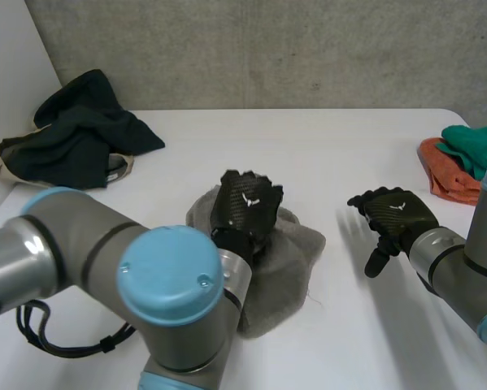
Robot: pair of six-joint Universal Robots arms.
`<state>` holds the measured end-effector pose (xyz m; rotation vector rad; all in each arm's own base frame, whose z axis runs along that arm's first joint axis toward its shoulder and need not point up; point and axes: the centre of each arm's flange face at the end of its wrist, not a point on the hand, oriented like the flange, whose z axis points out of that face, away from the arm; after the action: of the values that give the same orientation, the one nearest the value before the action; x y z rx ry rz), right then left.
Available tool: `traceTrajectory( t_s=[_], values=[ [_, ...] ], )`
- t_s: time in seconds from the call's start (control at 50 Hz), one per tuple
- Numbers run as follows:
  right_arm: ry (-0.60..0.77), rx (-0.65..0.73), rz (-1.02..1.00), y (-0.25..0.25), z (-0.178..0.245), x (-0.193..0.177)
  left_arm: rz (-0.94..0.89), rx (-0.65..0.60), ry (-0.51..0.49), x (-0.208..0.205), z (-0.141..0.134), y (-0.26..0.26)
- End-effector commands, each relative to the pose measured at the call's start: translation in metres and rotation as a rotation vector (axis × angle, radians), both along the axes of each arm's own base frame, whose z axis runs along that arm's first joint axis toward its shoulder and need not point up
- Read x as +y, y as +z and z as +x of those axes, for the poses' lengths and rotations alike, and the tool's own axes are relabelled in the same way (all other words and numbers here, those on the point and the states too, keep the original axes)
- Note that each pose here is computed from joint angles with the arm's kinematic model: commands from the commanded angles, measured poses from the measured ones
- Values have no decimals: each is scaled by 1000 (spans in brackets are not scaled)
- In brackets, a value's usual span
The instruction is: Fold the laundry.
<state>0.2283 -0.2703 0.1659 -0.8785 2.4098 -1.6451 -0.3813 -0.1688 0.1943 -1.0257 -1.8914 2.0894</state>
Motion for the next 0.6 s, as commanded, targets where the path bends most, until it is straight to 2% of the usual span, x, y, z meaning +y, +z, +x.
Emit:
traceTrajectory(
  t_s=[0.02,0.06,0.12,0.2,0.24,0.32,0.5,0.6],
  values=[
    [51,-86,18,-1,12,-9,-107,134,30,-1,20,66],
    [51,-134,34,0,15,-14,-126,154,36,-1,24,78],
    [49,-277,80,8,25,-26,-144,169,39,0,32,95],
    [74,-457,207,13,39,-35,-128,146,1,4,34,100],
    [126,-550,313,10,61,-29,-120,135,-15,4,34,99],
    [229,-646,441,3,105,-8,-117,129,-22,2,35,101],
    [261,-666,471,-21,139,-8,-162,177,-19,1,34,122],
    [152,-650,256,20,123,-31,-175,193,-5,0,40,129]
  ],
)
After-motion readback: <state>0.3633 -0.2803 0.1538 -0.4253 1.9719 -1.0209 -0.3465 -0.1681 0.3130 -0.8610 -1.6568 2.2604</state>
